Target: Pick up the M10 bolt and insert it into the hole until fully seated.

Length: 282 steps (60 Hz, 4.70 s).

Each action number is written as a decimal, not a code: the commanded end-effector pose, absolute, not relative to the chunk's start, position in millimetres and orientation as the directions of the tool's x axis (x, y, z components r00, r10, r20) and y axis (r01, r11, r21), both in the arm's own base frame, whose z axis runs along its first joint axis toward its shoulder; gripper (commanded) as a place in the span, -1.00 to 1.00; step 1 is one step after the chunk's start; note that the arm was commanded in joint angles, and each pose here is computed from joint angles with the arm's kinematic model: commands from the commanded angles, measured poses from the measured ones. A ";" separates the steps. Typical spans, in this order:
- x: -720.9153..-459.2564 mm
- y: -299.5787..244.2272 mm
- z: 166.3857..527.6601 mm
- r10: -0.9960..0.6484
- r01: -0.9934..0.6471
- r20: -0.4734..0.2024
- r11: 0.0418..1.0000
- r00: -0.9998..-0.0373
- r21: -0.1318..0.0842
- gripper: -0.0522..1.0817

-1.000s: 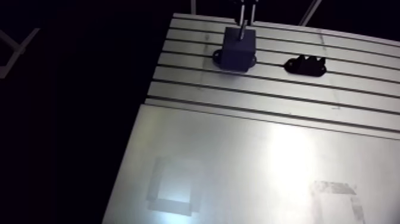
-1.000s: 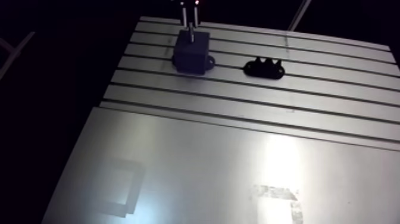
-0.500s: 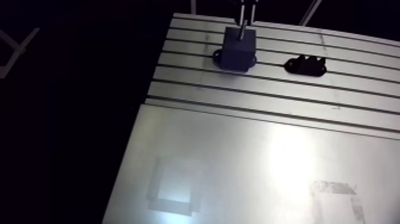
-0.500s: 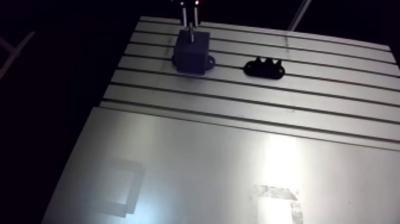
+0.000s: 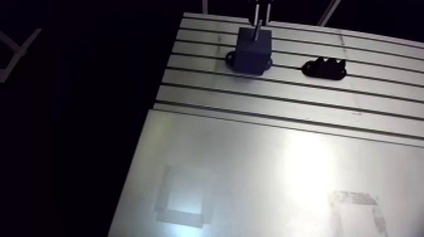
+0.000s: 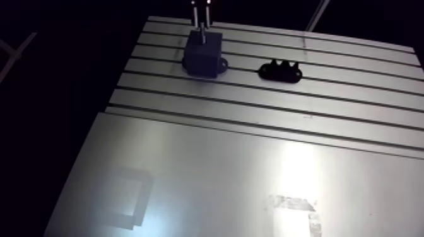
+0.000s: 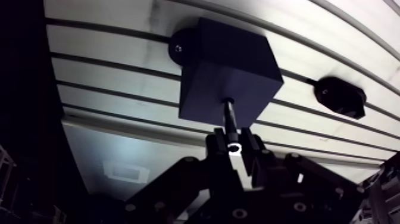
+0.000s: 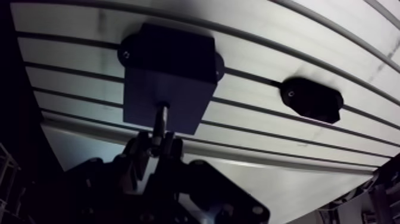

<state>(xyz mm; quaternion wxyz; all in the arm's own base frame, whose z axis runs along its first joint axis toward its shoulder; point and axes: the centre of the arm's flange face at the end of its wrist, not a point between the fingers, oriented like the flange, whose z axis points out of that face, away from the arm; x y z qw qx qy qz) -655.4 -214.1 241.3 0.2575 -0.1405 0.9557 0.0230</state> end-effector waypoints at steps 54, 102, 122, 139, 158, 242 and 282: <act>-657.2 -214.3 242.4 -0.260 -0.283 -0.487 0.959 -0.834 -0.027 0.99; -656.3 -213.9 241.2 -0.259 -0.284 -0.491 0.959 -0.831 -0.025 0.99; -655.1 -214.7 241.0 -0.260 -0.285 -0.493 0.958 -0.830 -0.026 0.99; -653.3 -214.5 239.0 -0.260 -0.285 -0.497 0.958 -0.828 -0.026 0.99; -650.3 -219.3 239.0 -0.266 -0.292 -0.498 0.956 -0.825 -0.027 0.99; -603.1 -182.5 400.7 -0.211 -0.224 -0.294 0.975 -0.932 0.010 -0.90; -551.8 -91.8 488.9 -0.050 -0.055 -0.116 0.998 -0.992 0.040 -0.90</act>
